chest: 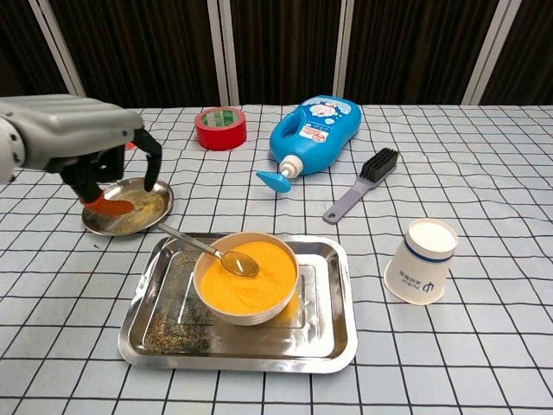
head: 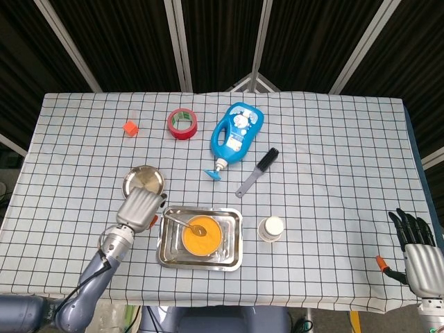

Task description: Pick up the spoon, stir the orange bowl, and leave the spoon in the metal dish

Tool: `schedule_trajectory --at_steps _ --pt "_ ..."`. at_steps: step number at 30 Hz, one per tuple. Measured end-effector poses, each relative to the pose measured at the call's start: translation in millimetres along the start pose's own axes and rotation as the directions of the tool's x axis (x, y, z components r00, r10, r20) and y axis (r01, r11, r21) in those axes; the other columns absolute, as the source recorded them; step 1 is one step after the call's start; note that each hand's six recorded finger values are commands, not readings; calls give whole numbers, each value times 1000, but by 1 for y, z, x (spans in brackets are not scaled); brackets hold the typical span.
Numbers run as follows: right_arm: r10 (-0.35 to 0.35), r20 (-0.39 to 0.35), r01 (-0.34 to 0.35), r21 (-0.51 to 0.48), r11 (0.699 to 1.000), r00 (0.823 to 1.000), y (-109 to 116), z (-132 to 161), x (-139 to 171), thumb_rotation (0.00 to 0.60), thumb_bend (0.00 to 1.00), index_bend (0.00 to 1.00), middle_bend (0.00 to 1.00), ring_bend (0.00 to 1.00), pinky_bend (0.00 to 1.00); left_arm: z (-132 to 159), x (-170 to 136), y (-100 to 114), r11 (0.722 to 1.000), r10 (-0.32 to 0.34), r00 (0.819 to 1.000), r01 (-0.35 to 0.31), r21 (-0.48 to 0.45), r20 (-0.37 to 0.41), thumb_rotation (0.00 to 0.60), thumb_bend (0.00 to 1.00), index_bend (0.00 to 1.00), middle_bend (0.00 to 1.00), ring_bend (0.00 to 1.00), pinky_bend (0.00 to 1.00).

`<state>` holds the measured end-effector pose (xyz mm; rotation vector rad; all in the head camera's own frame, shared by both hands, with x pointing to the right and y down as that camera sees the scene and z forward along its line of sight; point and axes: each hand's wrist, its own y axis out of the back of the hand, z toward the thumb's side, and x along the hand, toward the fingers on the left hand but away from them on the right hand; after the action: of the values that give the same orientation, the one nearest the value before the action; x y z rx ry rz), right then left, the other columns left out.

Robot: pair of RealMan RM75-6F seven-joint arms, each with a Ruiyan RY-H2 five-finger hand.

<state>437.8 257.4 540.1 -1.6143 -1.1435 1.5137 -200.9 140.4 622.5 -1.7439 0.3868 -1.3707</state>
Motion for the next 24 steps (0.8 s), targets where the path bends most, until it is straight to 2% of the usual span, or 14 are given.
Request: schedule_trajectory --at_steps 5,9,24 --pt "2 5 -2 -7 1000 1000 0 -1 0 600 312 0 0 0 0 35 7 -8 998 -49 998 48 41 40 600 475 449 1000 1000 1000" --pt "6 6 -6 -10 1000 1000 0 -1 0 600 312 0 0 0 0 48 11 -10 996 -56 998 53 70 35 600 491 449 1000 1000 1000" --pt "12 8 -12 -17 1000 1000 0 -1 0 600 312 0 0 0 0 58 22 -17 990 -95 995 96 108 -12 600 497 429 1000 1000 1000"
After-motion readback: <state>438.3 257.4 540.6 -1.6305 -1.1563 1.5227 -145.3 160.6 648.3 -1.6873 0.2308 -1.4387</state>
